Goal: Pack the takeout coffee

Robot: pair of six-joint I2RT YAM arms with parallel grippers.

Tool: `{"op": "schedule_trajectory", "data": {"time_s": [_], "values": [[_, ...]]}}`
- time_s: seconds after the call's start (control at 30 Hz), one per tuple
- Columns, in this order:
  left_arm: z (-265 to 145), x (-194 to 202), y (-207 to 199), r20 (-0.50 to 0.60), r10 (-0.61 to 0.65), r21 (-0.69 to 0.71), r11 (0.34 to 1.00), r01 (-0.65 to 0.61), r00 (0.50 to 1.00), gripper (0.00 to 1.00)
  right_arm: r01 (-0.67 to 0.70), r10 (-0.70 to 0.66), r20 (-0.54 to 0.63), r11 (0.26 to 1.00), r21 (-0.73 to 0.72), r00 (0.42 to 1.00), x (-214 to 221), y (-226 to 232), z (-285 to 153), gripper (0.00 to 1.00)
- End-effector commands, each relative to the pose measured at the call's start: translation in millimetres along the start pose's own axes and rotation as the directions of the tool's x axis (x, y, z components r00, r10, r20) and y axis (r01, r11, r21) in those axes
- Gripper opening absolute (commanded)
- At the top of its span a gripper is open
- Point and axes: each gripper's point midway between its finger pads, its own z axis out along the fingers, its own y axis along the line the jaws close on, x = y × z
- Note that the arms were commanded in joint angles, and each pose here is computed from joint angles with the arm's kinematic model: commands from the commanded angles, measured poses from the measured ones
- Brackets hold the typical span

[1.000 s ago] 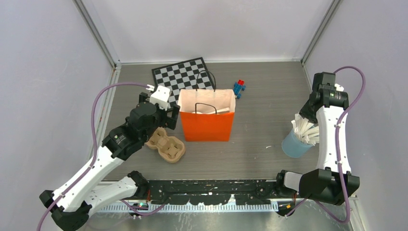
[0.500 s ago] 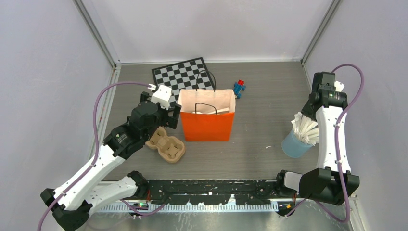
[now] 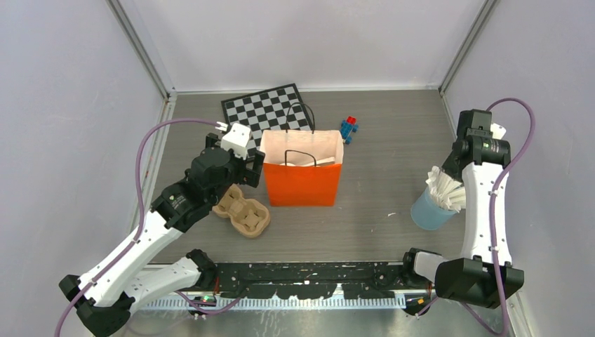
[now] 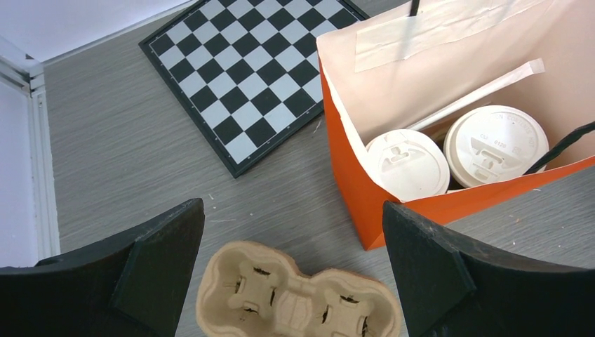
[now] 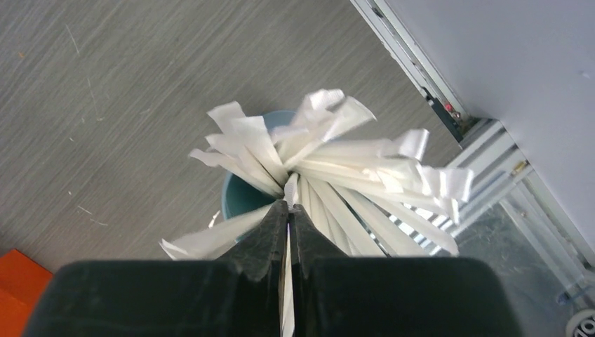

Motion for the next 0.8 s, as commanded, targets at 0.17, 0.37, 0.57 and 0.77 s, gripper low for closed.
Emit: {"op": "schedule_trajectory", "data": {"time_s": [0.17, 0.37, 0.57, 0.77], "values": [[-8, -33, -3, 0.105, -0.039, 0.045, 0.998, 0.034, 0.994, 1.00, -0.051, 0.046, 0.067, 0.995, 0.090, 0.997, -9, -38, -52, 0.08], [-6, -35, -9, 0.130, -0.065, 0.070, 0.996, 0.056, 0.989, 1.00, -0.080, 0.059, 0.167, 0.990, 0.120, 0.984, -29, -59, -89, 0.05], [-4, -40, -13, 0.150, -0.068, 0.087, 0.995, 0.055, 0.986, 1.00, -0.090, 0.062, 0.245, 0.990, 0.108, 0.968, -38, -79, -135, 0.04], [-4, -38, -10, 0.155, -0.058, 0.076, 0.996, 0.047, 0.986, 1.00, -0.109, 0.074, 0.294, 0.989, 0.104, 0.953, -38, -98, -173, 0.05]]}}
